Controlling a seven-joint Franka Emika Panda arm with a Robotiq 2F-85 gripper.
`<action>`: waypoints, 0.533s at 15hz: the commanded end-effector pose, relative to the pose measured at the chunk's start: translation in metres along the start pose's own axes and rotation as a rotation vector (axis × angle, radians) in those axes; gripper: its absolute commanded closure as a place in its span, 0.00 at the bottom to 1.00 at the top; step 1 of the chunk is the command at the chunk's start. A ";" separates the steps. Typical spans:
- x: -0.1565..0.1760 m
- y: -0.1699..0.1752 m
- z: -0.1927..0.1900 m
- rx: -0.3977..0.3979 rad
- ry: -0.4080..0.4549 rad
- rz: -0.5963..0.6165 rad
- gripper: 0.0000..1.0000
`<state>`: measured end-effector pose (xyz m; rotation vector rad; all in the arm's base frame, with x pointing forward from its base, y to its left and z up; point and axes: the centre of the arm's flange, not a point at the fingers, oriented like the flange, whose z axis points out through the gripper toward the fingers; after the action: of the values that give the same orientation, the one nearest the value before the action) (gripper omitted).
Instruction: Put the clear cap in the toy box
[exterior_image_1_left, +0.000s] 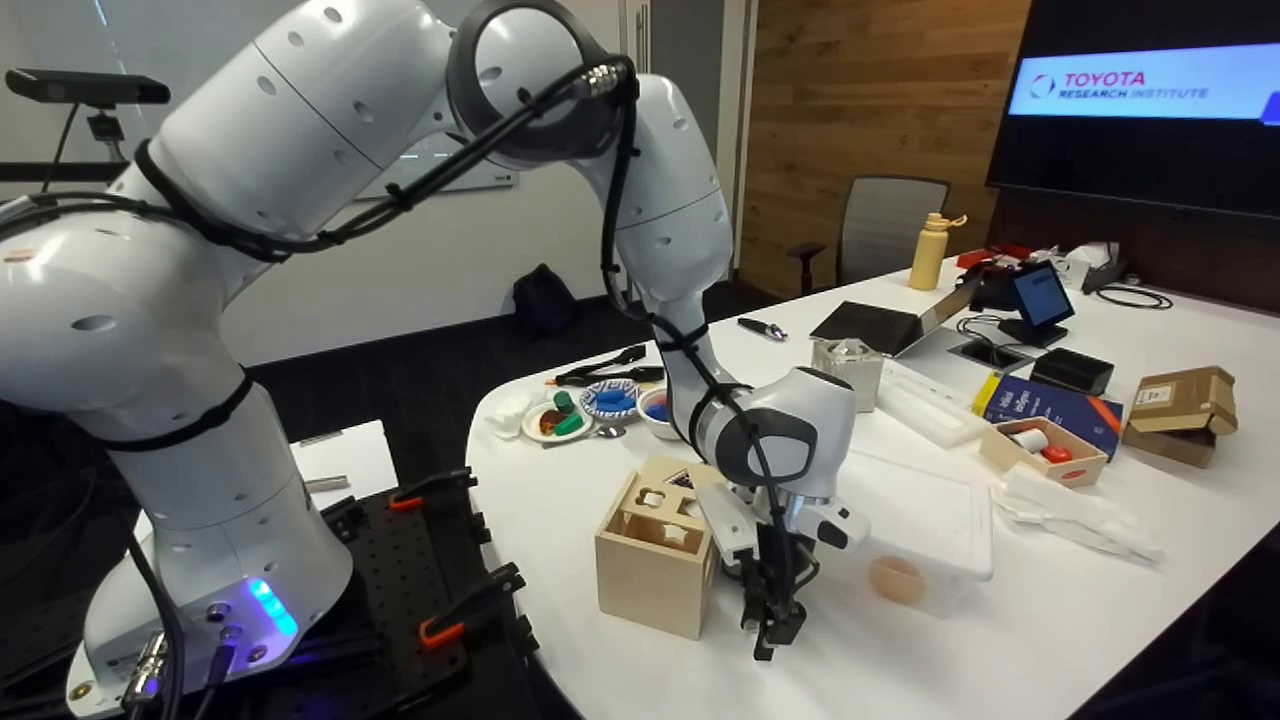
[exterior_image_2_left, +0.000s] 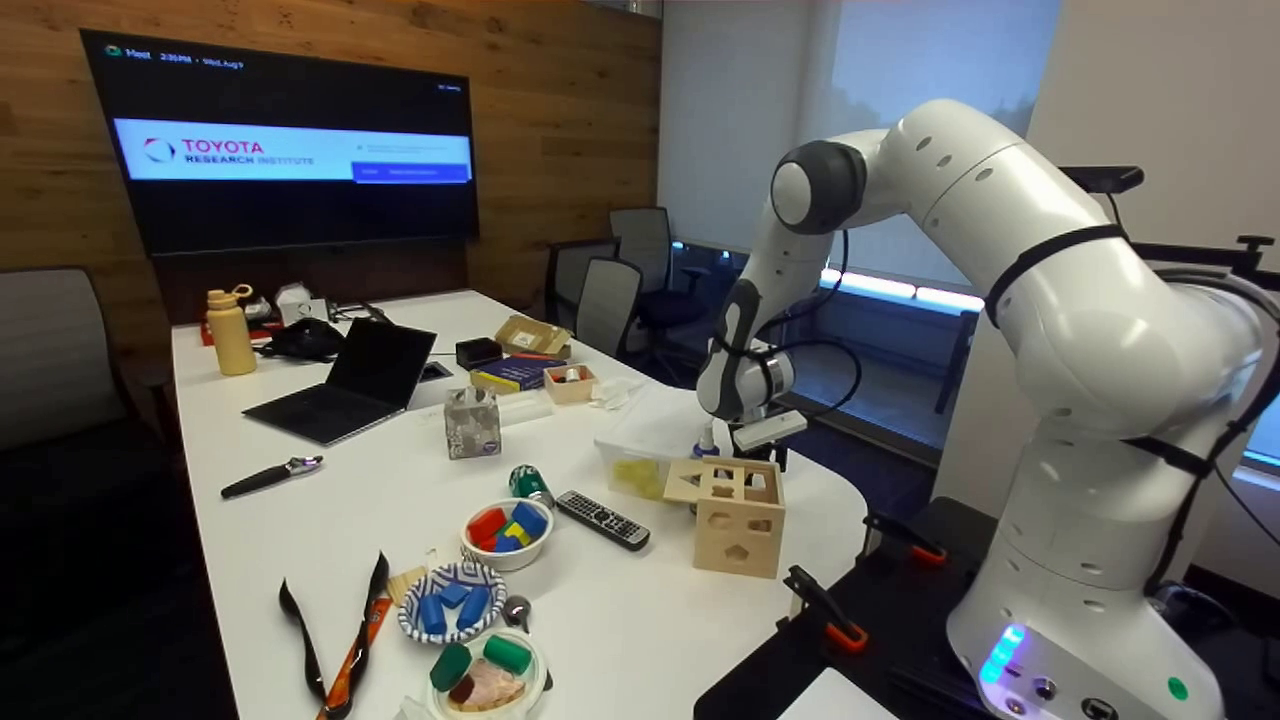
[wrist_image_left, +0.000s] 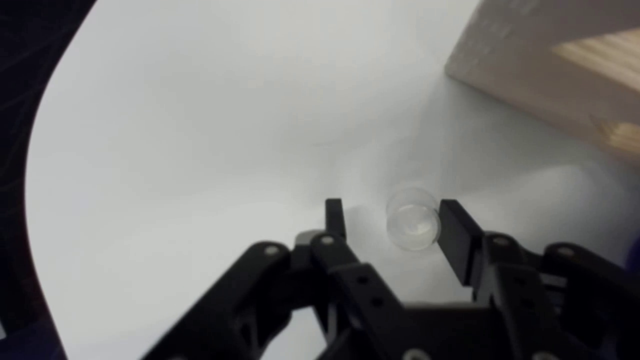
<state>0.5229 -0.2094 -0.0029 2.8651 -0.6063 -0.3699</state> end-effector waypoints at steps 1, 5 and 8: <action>-0.006 0.001 -0.007 0.006 -0.015 0.029 0.78; -0.007 0.002 -0.015 0.005 -0.020 0.035 0.93; -0.006 0.019 -0.044 -0.029 -0.052 0.072 0.93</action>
<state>0.5224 -0.2120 0.0022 2.8542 -0.6271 -0.3948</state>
